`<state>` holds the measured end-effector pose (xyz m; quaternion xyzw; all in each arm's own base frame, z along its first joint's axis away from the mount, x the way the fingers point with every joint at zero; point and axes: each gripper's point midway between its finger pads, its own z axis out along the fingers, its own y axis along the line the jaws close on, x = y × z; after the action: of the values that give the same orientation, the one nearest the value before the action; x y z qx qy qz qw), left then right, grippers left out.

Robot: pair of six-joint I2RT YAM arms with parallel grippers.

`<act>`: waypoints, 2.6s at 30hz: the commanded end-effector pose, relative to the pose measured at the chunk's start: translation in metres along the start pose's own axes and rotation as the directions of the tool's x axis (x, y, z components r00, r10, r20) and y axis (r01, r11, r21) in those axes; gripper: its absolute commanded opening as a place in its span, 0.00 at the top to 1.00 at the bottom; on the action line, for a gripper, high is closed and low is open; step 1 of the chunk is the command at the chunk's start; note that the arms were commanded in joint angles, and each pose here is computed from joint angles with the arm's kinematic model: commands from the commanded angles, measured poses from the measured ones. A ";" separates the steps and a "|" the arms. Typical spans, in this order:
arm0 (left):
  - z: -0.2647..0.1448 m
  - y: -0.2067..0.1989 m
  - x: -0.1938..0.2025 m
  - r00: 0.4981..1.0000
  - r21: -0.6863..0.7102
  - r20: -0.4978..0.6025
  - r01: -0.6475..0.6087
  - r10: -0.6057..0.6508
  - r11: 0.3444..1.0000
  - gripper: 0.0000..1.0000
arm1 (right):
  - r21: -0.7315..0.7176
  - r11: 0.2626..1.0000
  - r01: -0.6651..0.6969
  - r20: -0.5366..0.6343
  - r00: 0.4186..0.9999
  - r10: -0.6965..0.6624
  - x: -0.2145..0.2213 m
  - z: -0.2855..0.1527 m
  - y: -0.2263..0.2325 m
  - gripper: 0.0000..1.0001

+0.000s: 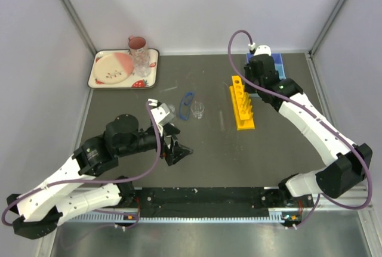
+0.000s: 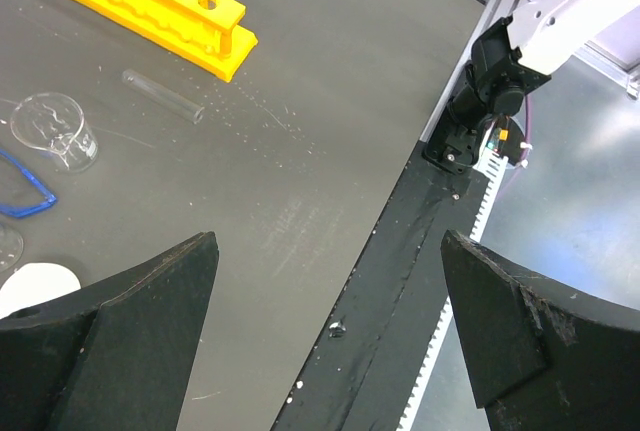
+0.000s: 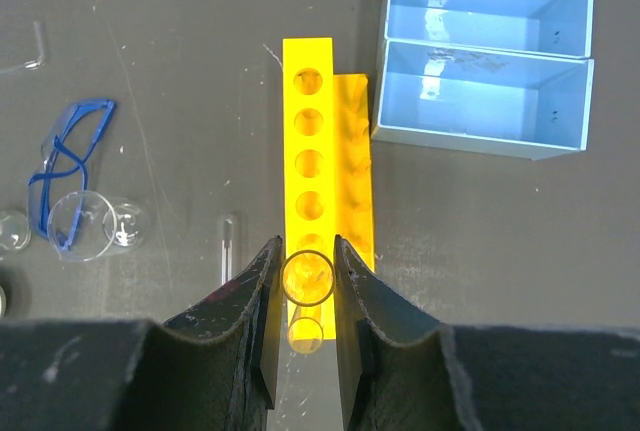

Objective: Organize the chemistry lab equipment

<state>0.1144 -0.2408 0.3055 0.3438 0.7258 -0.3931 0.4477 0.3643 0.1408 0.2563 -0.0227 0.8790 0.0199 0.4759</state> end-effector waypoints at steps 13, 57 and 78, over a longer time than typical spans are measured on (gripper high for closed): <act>0.001 0.000 -0.004 0.999 0.006 0.038 0.005 -0.006 1.000 0.01 | -0.011 1.000 -0.028 0.011 1.000 0.028 0.019 0.018 0.009 0.87; 0.008 0.005 0.000 1.000 -0.015 0.015 0.000 0.000 1.000 0.01 | -0.001 1.000 0.010 0.047 0.999 -0.009 0.029 0.019 0.015 0.52; 0.160 0.061 0.014 0.923 -0.360 -0.143 0.288 -0.357 0.887 0.06 | -0.038 0.999 -0.027 0.226 0.973 0.035 -0.020 -0.121 -0.029 0.39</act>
<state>0.1955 -0.3210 0.2219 0.2469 0.8575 -0.2922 0.3440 0.2922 0.1191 0.3461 -0.0202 0.8110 0.0625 0.5814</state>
